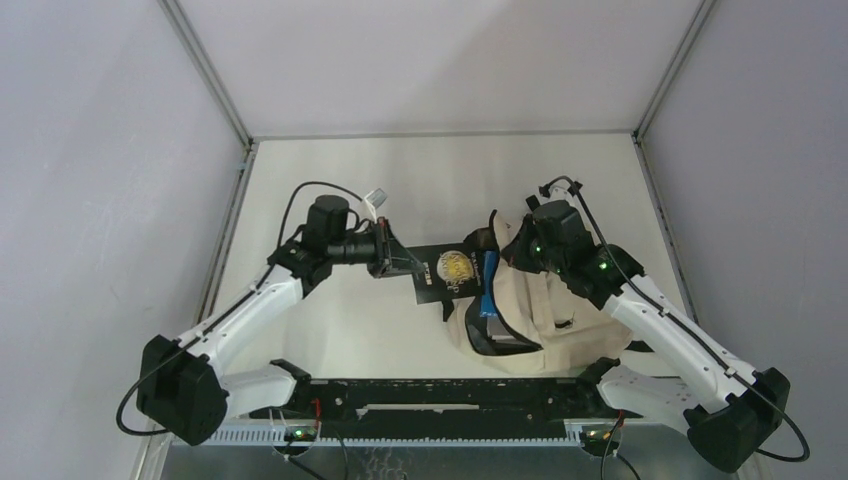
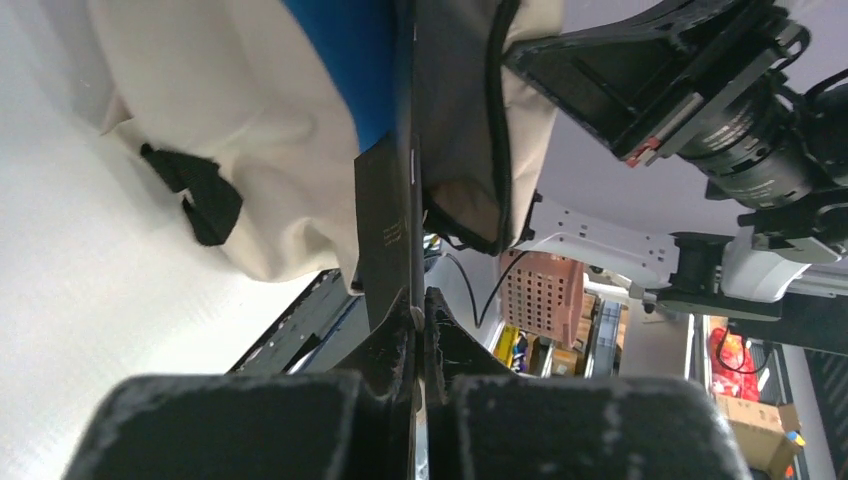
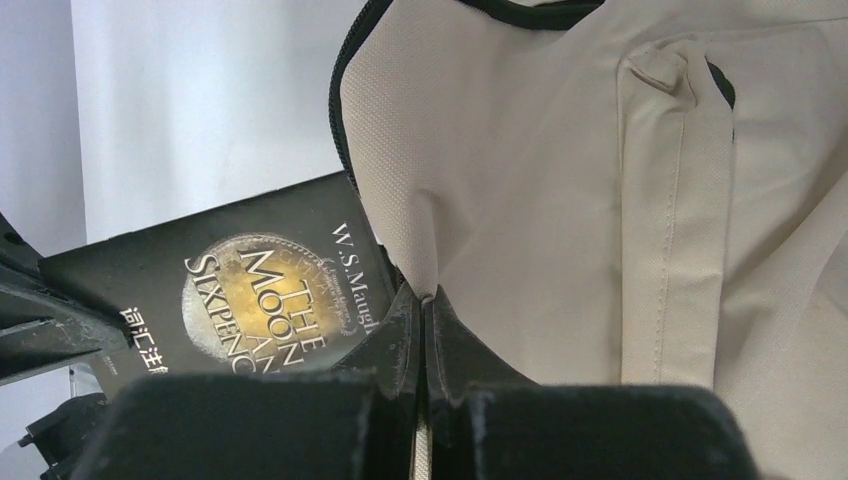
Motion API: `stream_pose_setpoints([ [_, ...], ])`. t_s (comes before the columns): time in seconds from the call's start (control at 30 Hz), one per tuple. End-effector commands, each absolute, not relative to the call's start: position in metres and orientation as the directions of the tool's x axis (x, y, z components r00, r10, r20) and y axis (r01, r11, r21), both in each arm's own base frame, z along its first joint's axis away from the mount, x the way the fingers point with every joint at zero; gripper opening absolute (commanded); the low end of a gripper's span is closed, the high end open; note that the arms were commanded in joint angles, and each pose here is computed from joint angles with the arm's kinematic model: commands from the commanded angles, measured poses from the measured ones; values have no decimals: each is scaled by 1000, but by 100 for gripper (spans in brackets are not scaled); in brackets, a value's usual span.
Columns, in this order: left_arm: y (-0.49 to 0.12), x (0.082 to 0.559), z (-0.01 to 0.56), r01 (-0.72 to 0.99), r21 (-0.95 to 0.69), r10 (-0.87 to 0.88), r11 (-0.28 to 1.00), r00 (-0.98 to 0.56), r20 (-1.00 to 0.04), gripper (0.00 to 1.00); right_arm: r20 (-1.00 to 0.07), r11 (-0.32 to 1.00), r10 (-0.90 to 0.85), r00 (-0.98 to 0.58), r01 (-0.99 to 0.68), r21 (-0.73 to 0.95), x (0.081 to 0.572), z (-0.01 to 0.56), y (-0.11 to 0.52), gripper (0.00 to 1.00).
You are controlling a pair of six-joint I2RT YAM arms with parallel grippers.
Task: Pack the student bag
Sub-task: Place the book in the student bag.
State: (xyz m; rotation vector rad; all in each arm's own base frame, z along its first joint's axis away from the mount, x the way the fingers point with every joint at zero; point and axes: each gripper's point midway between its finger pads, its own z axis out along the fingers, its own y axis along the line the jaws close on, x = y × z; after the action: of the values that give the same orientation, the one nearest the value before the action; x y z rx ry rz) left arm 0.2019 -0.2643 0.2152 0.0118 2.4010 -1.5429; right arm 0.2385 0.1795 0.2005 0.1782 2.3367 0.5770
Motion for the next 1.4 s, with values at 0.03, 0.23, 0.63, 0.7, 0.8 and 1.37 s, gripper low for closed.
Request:
stream_pose_setpoints([
  [0.03,-293,216,260,235,-918,-122,319,-951,-285,0,-650,854,316,-691,-92,512,245,232,188,0],
  [0.23,-312,228,267,195,-945,-119,263,-965,-233,0,-656,850,325,-682,-94,519,243,237,187,0],
  [0.63,-376,228,198,173,-915,89,365,-985,-150,0,-647,835,318,-693,-118,537,242,238,195,0],
  [0.7,-385,233,186,174,-906,109,385,-984,-143,0,-648,830,321,-691,-124,543,241,241,196,0],
  [0.8,-392,244,169,171,-887,117,428,-984,-133,0,-651,828,322,-687,-128,545,239,244,195,0],
  [1.37,-422,255,140,215,-804,196,554,-973,-125,63,-653,846,328,-683,-95,524,234,240,185,0],
])
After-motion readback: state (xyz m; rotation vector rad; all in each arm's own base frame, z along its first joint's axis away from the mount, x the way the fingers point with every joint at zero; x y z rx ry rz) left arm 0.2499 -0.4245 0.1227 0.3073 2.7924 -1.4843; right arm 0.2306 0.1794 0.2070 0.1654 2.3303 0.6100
